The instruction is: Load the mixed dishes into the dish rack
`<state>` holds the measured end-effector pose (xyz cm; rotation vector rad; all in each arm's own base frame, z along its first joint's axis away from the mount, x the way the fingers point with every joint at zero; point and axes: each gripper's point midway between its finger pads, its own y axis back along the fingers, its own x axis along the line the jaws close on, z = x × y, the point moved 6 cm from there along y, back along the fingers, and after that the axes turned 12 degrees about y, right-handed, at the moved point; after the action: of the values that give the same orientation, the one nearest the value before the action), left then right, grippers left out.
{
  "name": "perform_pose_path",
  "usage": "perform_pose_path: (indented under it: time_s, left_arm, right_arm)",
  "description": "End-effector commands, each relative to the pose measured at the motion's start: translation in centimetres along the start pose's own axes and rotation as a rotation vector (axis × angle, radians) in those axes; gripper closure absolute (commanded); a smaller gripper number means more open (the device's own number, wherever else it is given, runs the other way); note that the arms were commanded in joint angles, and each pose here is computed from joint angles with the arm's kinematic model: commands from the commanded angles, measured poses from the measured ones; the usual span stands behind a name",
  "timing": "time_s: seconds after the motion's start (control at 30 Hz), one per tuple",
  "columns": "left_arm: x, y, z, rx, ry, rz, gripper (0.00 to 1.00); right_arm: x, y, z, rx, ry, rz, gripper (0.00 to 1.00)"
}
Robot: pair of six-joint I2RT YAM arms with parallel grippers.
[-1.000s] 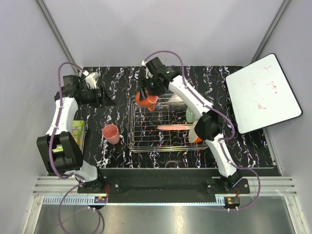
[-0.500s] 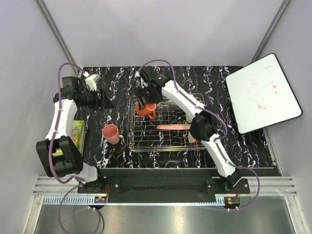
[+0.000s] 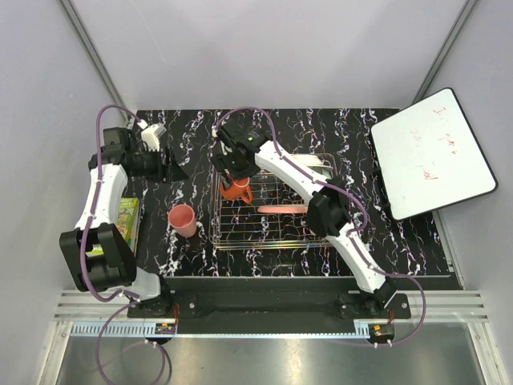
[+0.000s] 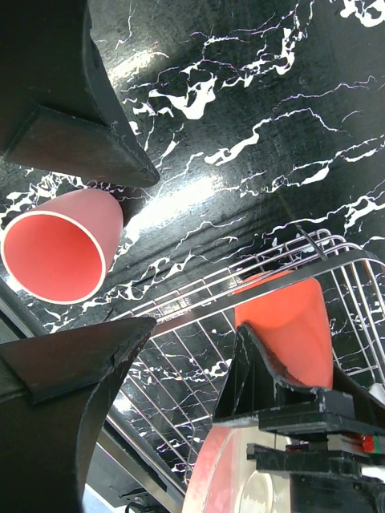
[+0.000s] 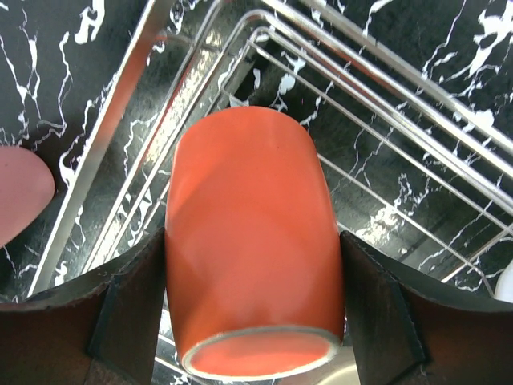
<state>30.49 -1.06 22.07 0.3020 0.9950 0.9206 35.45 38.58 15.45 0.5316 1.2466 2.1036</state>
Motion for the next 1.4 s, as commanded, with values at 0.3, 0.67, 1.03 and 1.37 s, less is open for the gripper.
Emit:
perform_pose_path:
  time_s: [0.3,0.67,1.03,1.37]
  left_arm:
    - [-0.2,0.3,0.4,-0.036,-0.036,-0.013,0.31]
    - [-0.3,0.2,0.7,-0.037,-0.033,-0.025,0.31]
    - [0.8,-0.3,-0.4,-0.011,-0.054,0.01,0.27]
    - [0.8,-0.1,-0.8,-0.001,-0.081,0.021,0.25]
  right_arm:
    - [-1.1,-2.3,0.1,0.001,0.027,-0.105,0.01]
    - [0.1,-0.8,0.4,-0.027,0.106,-0.173,0.0]
    - [0.1,4.5,2.4,-0.144,0.161,-0.23,0.0]
    - [0.2,9.1,3.5,-0.232,0.176,-0.234,0.0]
